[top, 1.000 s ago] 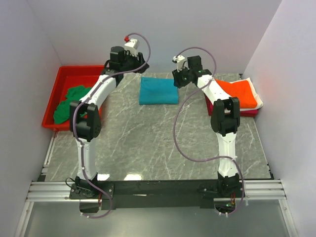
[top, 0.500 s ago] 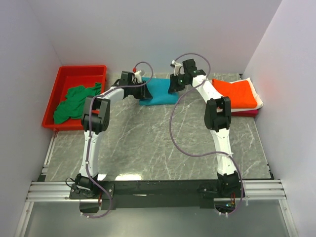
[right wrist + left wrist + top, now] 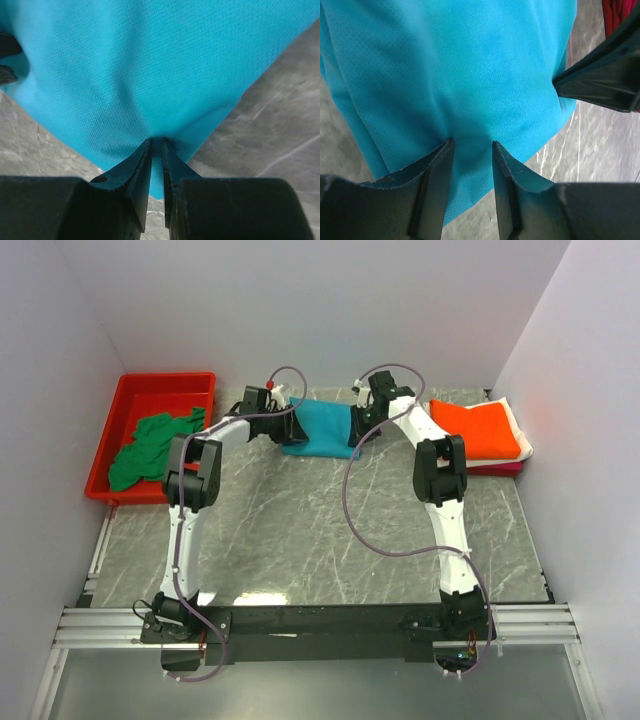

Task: Fold and stack the t-shirts
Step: Fold the tshirt

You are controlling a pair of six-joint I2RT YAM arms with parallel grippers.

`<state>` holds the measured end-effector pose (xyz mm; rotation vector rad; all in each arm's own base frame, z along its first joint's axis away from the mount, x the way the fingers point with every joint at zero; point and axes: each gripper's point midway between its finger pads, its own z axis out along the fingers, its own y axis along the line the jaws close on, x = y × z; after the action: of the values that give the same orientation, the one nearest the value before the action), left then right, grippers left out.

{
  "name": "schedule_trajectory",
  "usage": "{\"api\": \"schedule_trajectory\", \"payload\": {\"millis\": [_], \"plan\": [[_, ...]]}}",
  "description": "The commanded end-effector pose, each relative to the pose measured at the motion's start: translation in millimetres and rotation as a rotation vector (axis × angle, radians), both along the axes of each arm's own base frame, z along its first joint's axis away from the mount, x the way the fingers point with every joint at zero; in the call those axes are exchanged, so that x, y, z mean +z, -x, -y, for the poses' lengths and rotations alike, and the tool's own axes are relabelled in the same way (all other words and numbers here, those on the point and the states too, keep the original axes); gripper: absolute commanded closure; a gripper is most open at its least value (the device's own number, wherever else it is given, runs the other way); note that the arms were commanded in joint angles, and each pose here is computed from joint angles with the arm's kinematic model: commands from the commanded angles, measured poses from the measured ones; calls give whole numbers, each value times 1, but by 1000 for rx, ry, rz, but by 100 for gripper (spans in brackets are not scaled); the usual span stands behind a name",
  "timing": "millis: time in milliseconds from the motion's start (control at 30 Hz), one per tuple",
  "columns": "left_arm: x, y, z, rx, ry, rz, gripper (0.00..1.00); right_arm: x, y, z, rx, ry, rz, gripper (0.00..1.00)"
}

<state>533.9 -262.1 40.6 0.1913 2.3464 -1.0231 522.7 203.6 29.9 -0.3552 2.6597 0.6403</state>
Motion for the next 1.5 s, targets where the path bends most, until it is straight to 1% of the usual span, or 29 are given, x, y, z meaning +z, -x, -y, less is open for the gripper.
{"api": "schedule_trajectory", "payload": {"millis": [0,33,67,133,167,200,233,267,333,367,400,433,467,500,533,600,633,700,733,867,900,967,1133,1200,1233,1300,1333,1400,1467], "plan": [[-31,38,-14,2,-62,-141,57,-9,28,10,0,24,-96,79],[-42,52,-18,1,-75,-175,57,-9,32,11,6,25,-100,78],[-33,55,-17,2,-74,-158,57,-11,45,14,14,30,-123,78],[-40,77,-14,-6,-80,-205,57,-8,54,16,23,27,-112,76],[-32,82,-11,-12,-67,-197,58,-5,69,20,48,36,-110,75],[-30,94,-3,-27,-60,-208,58,-2,74,22,55,38,-99,73],[-41,114,-5,-31,-73,-247,58,4,81,26,54,43,-76,72],[-32,119,-3,-33,-71,-223,58,8,86,27,57,45,-66,71],[-40,138,-4,-24,-91,-236,58,23,94,32,64,52,-27,66],[-30,140,-5,-15,-89,-213,58,29,97,33,69,55,-13,65],[-35,151,-8,-4,-90,-222,57,35,98,35,78,64,9,62],[-32,154,-9,2,-87,-212,57,53,99,37,80,62,52,61],[-17,154,-10,11,-78,-174,56,58,100,42,82,80,74,60],[-10,154,-10,12,-69,-152,54,67,100,45,83,83,100,56],[-6,159,-11,7,-62,-145,50,82,98,46,82,76,143,54],[30,160,-6,-25,-17,-77,43,93,96,49,72,34,160,49],[54,160,-5,-37,6,-32,41,94,94,47,72,16,150,48],[79,159,-5,-37,23,14,36,91,95,42,69,-34,107,45],[101,159,-5,-36,35,57,31,82,94,39,61,-48,74,44],[132,158,-18,-2,-1,134,20,66,91,24,18,-140,-3,41],[132,156,-25,14,-20,146,18,63,88,22,8,-154,-6,16],[132,156,-33,28,-37,148,17,59,82,19,-29,-166,-27,15],[101,145,-59,108,-76,85,17,51,65,16,-82,-173,-36,15],[92,138,-60,149,-60,36,19,44,61,17,-124,-165,-69,15],[78,137,-58,158,-60,-10,20,38,57,16,-140,-157,-81,16],[73,131,-55,166,-44,-48,22,28,52,17,-184,-115,-101,18],[62,129,-53,165,-47,-76,23,25,52,18,-194,-102,-107,18],[60,123,-53,170,-54,-76,23,19,52,17,-222,-69,-109,18],[47,120,-53,176,-72,-109,23,15,53,13,-226,-69,-117,19]]}}
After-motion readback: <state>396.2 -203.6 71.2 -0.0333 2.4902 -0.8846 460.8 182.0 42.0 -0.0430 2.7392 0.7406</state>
